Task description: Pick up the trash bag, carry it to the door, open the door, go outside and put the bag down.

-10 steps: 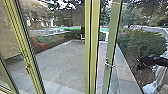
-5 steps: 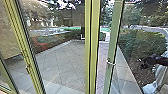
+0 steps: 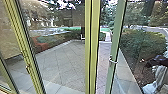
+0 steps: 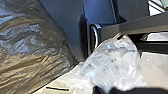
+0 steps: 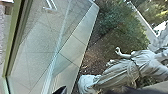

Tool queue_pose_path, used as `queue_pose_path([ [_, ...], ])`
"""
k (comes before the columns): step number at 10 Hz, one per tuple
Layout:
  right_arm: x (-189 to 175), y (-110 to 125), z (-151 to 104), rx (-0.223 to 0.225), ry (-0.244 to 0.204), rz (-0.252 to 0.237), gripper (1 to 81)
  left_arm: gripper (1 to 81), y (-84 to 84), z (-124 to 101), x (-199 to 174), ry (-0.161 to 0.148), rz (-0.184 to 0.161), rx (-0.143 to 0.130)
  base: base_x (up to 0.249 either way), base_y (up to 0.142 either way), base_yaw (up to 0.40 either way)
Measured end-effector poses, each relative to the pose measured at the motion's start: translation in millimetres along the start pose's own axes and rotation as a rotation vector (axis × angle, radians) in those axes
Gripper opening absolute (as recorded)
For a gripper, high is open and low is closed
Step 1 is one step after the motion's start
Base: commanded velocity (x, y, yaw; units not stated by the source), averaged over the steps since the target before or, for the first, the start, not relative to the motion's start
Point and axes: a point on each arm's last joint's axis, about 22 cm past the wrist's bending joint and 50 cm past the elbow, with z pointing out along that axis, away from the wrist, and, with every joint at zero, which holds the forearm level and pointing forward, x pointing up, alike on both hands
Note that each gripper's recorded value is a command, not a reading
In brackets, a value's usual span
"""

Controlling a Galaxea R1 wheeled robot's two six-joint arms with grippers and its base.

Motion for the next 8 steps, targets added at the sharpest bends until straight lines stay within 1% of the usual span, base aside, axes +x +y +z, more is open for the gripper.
queue_pose_path([
  [1,7,15,0,-0.039,0.064,-0.048,81.1,1.0,-0.3,0,0,0.0,-0.003,0.0,0.0,0.0,0.0],
  [2,12,29,-1,-0.088,0.115,-0.118,81.1,1.0,-0.1,0,0,0.0,-0.01,-0.001,0.0,0.0,0.0],
  [4,14,69,-7,-0.184,0.215,-0.253,81.1,1.0,-0.1,0,0,0.001,-0.015,-0.001,0.0,0.0,0.0],
  [5,5,85,-7,-0.219,0.213,-0.283,81.1,1.0,-0.3,0,-1,0.0,-0.018,-0.001,0.0,0.0,0.0],
  [6,-5,97,-4,-0.243,0.194,-0.292,81.1,1.0,-2.5,0,-3,-0.003,-0.021,0.002,0.0,0.0,0.0],
  [8,-25,117,4,-0.269,0.169,-0.292,81.1,1.0,-8.7,-2,-12,-0.012,-0.033,0.009,0.0,0.0,0.0],
])
